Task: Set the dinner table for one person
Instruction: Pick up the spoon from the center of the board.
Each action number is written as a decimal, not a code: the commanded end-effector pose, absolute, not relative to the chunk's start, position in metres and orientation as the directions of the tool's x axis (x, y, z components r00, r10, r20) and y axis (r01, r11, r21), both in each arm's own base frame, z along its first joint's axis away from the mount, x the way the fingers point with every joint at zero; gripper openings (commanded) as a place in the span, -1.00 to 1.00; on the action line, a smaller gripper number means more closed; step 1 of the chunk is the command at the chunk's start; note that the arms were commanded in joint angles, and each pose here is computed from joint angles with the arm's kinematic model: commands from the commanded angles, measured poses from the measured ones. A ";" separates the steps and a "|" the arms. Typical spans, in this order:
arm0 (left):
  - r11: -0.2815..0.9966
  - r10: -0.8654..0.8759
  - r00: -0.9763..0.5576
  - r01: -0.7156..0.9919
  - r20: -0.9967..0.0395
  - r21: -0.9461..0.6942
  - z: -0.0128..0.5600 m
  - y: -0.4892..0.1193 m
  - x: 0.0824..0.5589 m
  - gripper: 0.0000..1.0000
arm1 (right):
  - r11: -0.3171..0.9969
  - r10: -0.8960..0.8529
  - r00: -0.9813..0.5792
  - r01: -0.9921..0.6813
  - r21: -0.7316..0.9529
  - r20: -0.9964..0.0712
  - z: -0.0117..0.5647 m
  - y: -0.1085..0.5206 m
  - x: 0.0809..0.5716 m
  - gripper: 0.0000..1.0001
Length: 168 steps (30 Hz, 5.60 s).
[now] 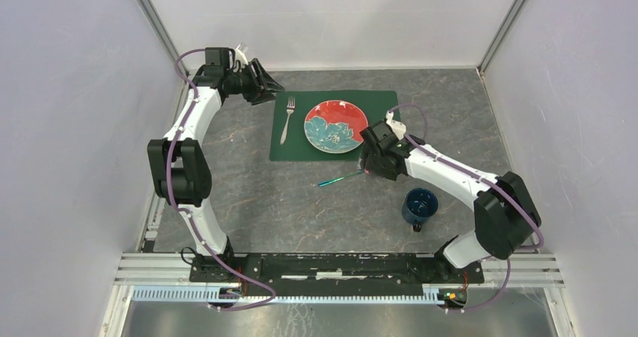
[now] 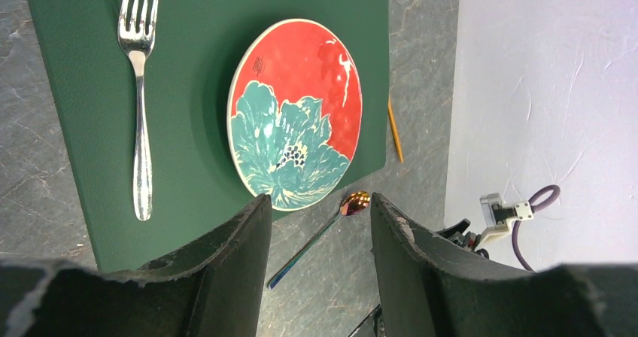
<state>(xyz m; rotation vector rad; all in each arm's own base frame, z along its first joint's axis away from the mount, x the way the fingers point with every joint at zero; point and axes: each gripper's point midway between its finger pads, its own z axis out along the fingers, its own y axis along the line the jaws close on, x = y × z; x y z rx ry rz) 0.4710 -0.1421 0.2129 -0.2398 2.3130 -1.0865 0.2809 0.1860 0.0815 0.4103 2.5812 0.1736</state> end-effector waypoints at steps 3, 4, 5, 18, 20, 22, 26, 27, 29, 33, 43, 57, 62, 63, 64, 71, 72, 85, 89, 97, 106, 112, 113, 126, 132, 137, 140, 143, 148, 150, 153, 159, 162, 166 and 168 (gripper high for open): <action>0.644 -0.379 -0.800 0.134 -0.466 -0.753 0.241 -0.142 0.463 0.15 | 0.927 0.371 -0.760 0.336 0.166 -0.534 0.092 0.186 0.296 0.45; 0.644 -0.378 -0.800 0.134 -0.466 -0.753 0.240 -0.141 0.463 0.15 | 0.926 0.373 -0.755 0.342 0.161 -0.539 0.094 0.186 0.299 0.44; 0.645 -0.378 -0.800 0.133 -0.466 -0.752 0.240 -0.141 0.463 0.15 | 0.925 0.374 -0.751 0.348 0.155 -0.544 0.094 0.187 0.300 0.44; 0.640 -0.387 -0.796 0.132 -0.465 -0.757 0.244 -0.134 0.463 0.15 | 0.884 0.413 -0.698 0.462 0.073 -0.585 0.089 0.189 0.303 0.40; 0.638 -0.386 -0.798 0.132 -0.463 -0.758 0.244 -0.134 0.463 0.15 | 0.876 0.421 -0.690 0.477 0.068 -0.589 0.089 0.190 0.304 0.40; 0.638 -0.384 -0.800 0.131 -0.460 -0.759 0.242 -0.134 0.462 0.15 | 0.871 0.425 -0.686 0.487 0.060 -0.591 0.087 0.191 0.306 0.41; 0.634 -0.379 -0.807 0.129 -0.452 -0.762 0.238 -0.135 0.460 0.15 | 0.869 0.419 -0.688 0.493 0.043 -0.592 0.085 0.194 0.312 0.41; 0.634 -0.379 -0.808 0.129 -0.452 -0.762 0.237 -0.135 0.460 0.15 | 0.869 0.417 -0.688 0.494 0.038 -0.594 0.085 0.195 0.313 0.41; 0.634 -0.377 -0.809 0.130 -0.452 -0.762 0.237 -0.135 0.460 0.15 | 0.867 0.413 -0.685 0.498 0.029 -0.600 0.086 0.193 0.314 0.41; 0.632 -0.373 -0.811 0.134 -0.451 -0.763 0.237 -0.136 0.458 0.15 | 0.855 0.415 -0.665 0.519 0.015 -0.621 0.086 0.184 0.313 0.41; 0.633 -0.396 -0.800 0.118 -0.450 -0.766 0.237 -0.120 0.461 0.15 | 0.833 0.422 -0.656 0.553 -0.018 -0.626 0.078 0.171 0.307 0.41; 0.632 -0.400 -0.802 0.110 -0.444 -0.767 0.233 -0.115 0.460 0.15 | 0.816 0.432 -0.656 0.577 -0.042 -0.619 0.061 0.162 0.302 0.41; 0.633 -0.400 -0.804 0.105 -0.440 -0.767 0.230 -0.114 0.460 0.15 | 0.817 0.430 -0.663 0.574 -0.047 -0.613 0.055 0.163 0.305 0.41; 0.634 -0.401 -0.804 0.104 -0.440 -0.767 0.229 -0.114 0.460 0.15 | 0.818 0.429 -0.667 0.572 -0.050 -0.610 0.053 0.163 0.305 0.41; 0.634 -0.401 -0.804 0.103 -0.439 -0.767 0.229 -0.113 0.461 0.15 | 0.819 0.427 -0.671 0.571 -0.055 -0.606 0.052 0.163 0.304 0.41; 0.637 -0.405 -0.803 0.095 -0.437 -0.765 0.226 -0.110 0.462 0.15 | 0.816 0.426 -0.674 0.574 -0.066 -0.603 0.043 0.160 0.307 0.39; 0.637 -0.406 -0.803 0.094 -0.436 -0.765 0.225 -0.110 0.463 0.15 | 0.817 0.426 -0.674 0.573 -0.064 -0.604 0.042 0.161 0.307 0.39; 0.638 -0.408 -0.804 0.089 -0.434 -0.765 0.223 -0.109 0.465 0.14 | 0.843 0.411 -0.697 0.536 -0.047 -0.587 0.026 0.171 0.319 0.36; 0.639 -0.409 -0.805 0.084 -0.430 -0.765 0.220 -0.107 0.465 0.14 | 0.847 0.404 -0.704 0.528 -0.051 -0.584 0.023 0.172 0.320 0.35; 0.639 -0.410 -0.805 0.081 -0.428 -0.765 0.218 -0.105 0.465 0.14 | 0.848 0.399 -0.707 0.527 -0.058 -0.584 0.020 0.169 0.319 0.29; 0.641 -0.416 -0.804 0.074 -0.426 -0.764 0.217 -0.101 0.464 0.14 | 0.844 0.394 -0.711 0.530 -0.076 -0.582 0.016 0.163 0.317 0.16; 0.641 -0.416 -0.805 0.071 -0.423 -0.764 0.215 -0.100 0.463 0.14 | 0.834 0.397 -0.710 0.544 -0.094 -0.581 0.013 0.155 0.315 0.13; 0.642 -0.416 -0.805 0.069 -0.422 -0.764 0.214 -0.100 0.463 0.14 | 0.830 0.400 -0.708 0.549 -0.097 -0.582 0.013 0.152 0.315 0.12; 0.642 -0.421 -0.804 0.062 -0.419 -0.764 0.213 -0.097 0.463 0.14 | 0.785 0.440 -0.674 0.609 -0.110 -0.594 0.016 0.120 0.314 0.09; 0.642 -0.422 -0.806 0.059 -0.416 -0.765 0.211 -0.097 0.464 0.13 | 0.777 0.443 -0.669 0.618 -0.116 -0.598 0.019 0.113 0.319 0.00; 0.642 -0.423 -0.804 0.059 -0.417 -0.765 0.212 -0.096 0.465 0.13 | 0.775 0.442 -0.668 0.620 -0.119 -0.598 0.019 0.110 0.323 -0.19; 0.641 -0.424 -0.806 0.056 -0.414 -0.765 0.210 -0.096 0.465 0.13 | 0.786 0.433 -0.679 0.606 -0.121 -0.593 0.019 0.111 0.327 -0.35; 0.641 -0.425 -0.805 0.055 -0.414 -0.765 0.210 -0.096 0.466 0.13 | 0.790 0.420 -0.697 0.596 -0.144 -0.582 0.019 0.110 0.327 -0.46; 0.639 -0.429 -0.804 0.052 -0.412 -0.767 0.210 -0.096 0.468 0.13 | 0.793 0.420 -0.696 0.594 -0.137 -0.582 0.017 0.106 0.325 -0.49; 0.638 -0.431 -0.803 0.052 -0.412 -0.768 0.210 -0.096 0.468 0.13 | 0.792 0.422 -0.693 0.595 -0.134 -0.584 0.018 0.105 0.329 -0.49; 0.638 -0.431 -0.803 0.053 -0.413 -0.768 0.211 -0.096 0.469 0.12 | 0.791 0.416 -0.690 0.596 -0.138 -0.592 0.021 0.103 0.335 -0.49; 0.639 -0.431 -0.803 0.049 -0.411 -0.768 0.209 -0.096 0.469 0.12 | 0.801 0.418 -0.686 0.588 -0.115 -0.596 0.023 0.108 0.347 -0.50; 0.639 -0.432 -0.804 0.047 -0.409 -0.767 0.208 -0.096 0.470 0.12 | 0.810 0.421 -0.690 0.578 -0.099 -0.589 0.023 0.114 0.353 -0.54; 0.639 -0.432 -0.802 0.050 -0.412 -0.767 0.210 -0.096 0.471 0.12 | 0.849 0.391 -0.711 0.524 -0.069 -0.585 0.021 0.126 0.368 -0.60; 0.639 -0.431 -0.804 0.049 -0.410 -0.768 0.209 -0.096 0.471 0.12 | 0.874 0.363 -0.730 0.482 -0.058 -0.579 0.019 0.134 0.378 -0.62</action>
